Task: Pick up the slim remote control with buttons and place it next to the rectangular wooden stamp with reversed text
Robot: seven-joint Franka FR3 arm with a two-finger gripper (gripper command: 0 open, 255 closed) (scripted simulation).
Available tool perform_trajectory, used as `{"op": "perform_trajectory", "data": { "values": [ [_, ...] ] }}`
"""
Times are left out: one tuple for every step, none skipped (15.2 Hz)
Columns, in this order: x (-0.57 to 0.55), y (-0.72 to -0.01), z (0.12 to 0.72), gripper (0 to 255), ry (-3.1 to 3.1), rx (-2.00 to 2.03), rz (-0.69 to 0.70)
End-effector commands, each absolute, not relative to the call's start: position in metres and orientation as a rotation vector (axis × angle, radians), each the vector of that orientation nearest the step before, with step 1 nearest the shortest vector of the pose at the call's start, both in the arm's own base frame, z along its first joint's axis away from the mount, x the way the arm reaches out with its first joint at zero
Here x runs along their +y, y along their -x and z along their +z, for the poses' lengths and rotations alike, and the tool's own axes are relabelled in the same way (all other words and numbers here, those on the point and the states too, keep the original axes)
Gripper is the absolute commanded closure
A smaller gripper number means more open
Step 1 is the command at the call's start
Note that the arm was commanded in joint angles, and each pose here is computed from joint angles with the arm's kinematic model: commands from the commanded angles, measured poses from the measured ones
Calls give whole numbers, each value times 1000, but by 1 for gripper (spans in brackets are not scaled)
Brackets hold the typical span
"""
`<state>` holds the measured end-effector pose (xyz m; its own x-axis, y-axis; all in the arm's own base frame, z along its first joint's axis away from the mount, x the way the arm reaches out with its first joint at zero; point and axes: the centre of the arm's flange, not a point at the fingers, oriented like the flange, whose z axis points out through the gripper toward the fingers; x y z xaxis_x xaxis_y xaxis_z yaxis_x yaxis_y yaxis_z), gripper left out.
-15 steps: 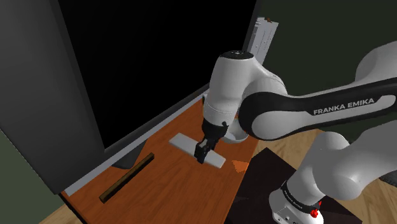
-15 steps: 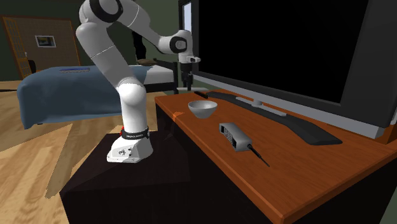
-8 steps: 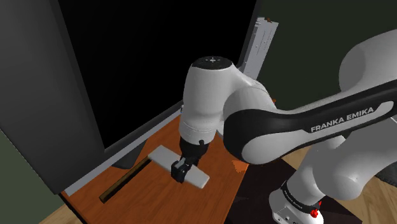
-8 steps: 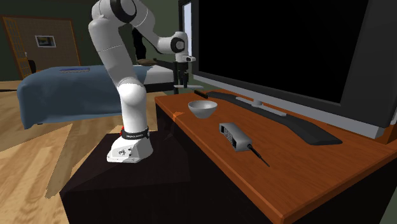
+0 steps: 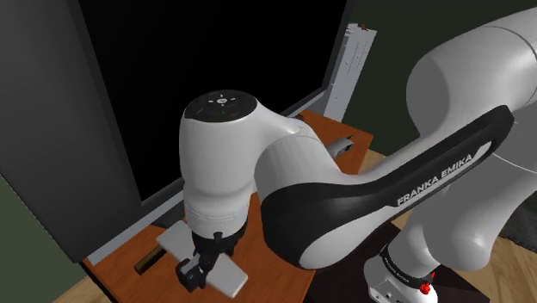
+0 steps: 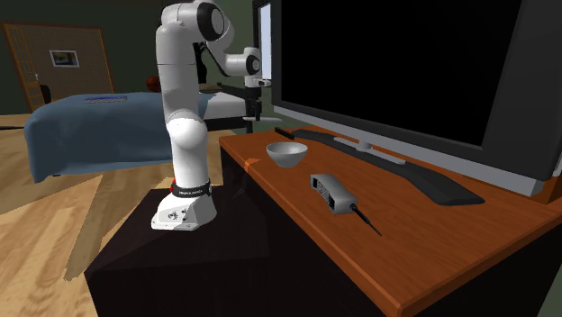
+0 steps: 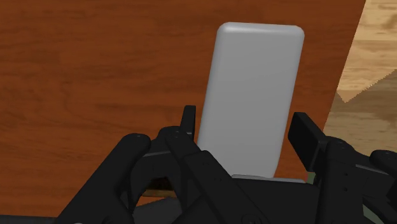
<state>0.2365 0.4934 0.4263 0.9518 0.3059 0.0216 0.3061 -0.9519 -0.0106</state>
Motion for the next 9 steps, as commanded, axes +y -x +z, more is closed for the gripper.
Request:
{"op": "perform_trajectory", "data": {
  "values": [
    [518, -231, 429, 255, 3090, -479, -33],
    [531, -229, 429, 255, 3090, -479, -33],
    [544, -226, 429, 255, 3090, -479, -33],
    [557, -224, 429, 255, 3090, -479, -33],
    [570, -221, 429, 255, 3090, -479, -33],
    [583, -219, 429, 255, 3090, -479, -33],
    [602, -215, 429, 255, 3090, -479, -33],
    [602, -215, 424, 255, 3090, -479, -33],
    [602, -215, 419, 255, 3090, -479, -33]
  ]
}}
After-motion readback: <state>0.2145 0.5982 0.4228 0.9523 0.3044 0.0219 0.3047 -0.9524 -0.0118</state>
